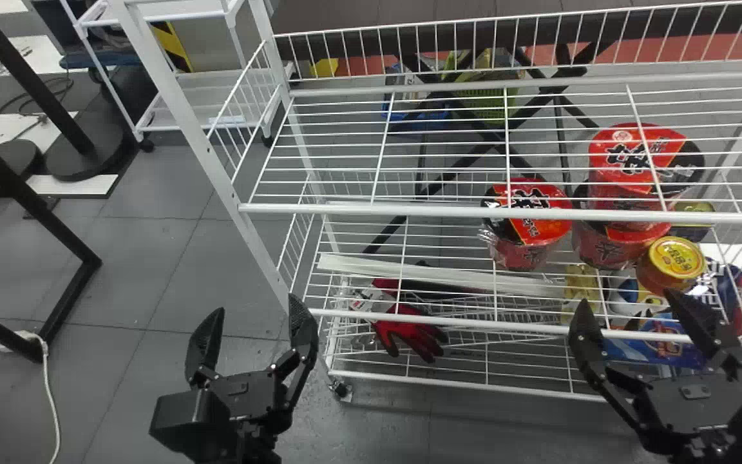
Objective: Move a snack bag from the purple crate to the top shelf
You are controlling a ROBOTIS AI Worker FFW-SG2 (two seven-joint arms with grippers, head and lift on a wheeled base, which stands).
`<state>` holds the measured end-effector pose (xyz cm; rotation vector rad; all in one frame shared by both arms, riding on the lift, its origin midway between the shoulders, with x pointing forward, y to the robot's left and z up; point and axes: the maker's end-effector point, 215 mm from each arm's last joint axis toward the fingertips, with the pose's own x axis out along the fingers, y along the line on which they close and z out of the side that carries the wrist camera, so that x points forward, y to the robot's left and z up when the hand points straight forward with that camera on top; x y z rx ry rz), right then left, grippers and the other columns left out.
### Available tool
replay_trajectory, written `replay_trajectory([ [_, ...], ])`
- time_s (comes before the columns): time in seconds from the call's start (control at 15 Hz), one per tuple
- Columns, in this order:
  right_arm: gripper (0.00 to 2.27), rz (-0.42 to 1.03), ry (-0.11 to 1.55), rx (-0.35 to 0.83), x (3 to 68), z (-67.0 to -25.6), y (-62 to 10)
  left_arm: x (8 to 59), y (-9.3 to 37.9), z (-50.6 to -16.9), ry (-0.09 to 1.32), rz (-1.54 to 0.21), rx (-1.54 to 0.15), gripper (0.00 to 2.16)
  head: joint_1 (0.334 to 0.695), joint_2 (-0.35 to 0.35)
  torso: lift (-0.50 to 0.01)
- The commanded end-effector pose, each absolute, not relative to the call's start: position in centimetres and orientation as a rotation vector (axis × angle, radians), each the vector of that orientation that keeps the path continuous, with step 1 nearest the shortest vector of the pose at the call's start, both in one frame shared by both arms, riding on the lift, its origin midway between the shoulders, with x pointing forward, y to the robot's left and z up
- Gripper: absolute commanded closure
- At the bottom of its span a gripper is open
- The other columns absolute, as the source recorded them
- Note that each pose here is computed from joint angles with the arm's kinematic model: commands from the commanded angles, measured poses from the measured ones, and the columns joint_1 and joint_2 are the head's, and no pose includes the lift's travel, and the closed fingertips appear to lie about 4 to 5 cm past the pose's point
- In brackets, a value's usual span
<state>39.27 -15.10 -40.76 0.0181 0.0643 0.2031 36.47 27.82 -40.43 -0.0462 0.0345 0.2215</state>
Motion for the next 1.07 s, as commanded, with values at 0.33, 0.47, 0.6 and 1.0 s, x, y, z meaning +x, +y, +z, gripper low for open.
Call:
replay_trajectory([
  [0.33,0.13,0.21,0.057,0.017,39.3,-40.8,-15.2,36.3,27.9,-40.7,0.039,0.225,-0.044,0.11,0.695,0.192,-0.456],
  [0.47,0.13,0.236,0.036,0.039,39.2,-40.2,-15.2,36.3,27.9,-40.8,0.042,0.226,-0.044,0.11,0.695,0.193,-0.447],
  [0.6,0.13,0.242,0.037,0.043,39.2,-40.3,-15.3,36.3,27.9,-40.9,0.044,0.227,-0.043,0.11,0.695,0.197,-0.447],
  [1.0,0.13,0.224,0.036,0.043,39.3,-40.4,-15.5,36.3,27.9,-41.1,0.046,0.227,-0.042,0.11,0.695,0.188,-0.453],
])
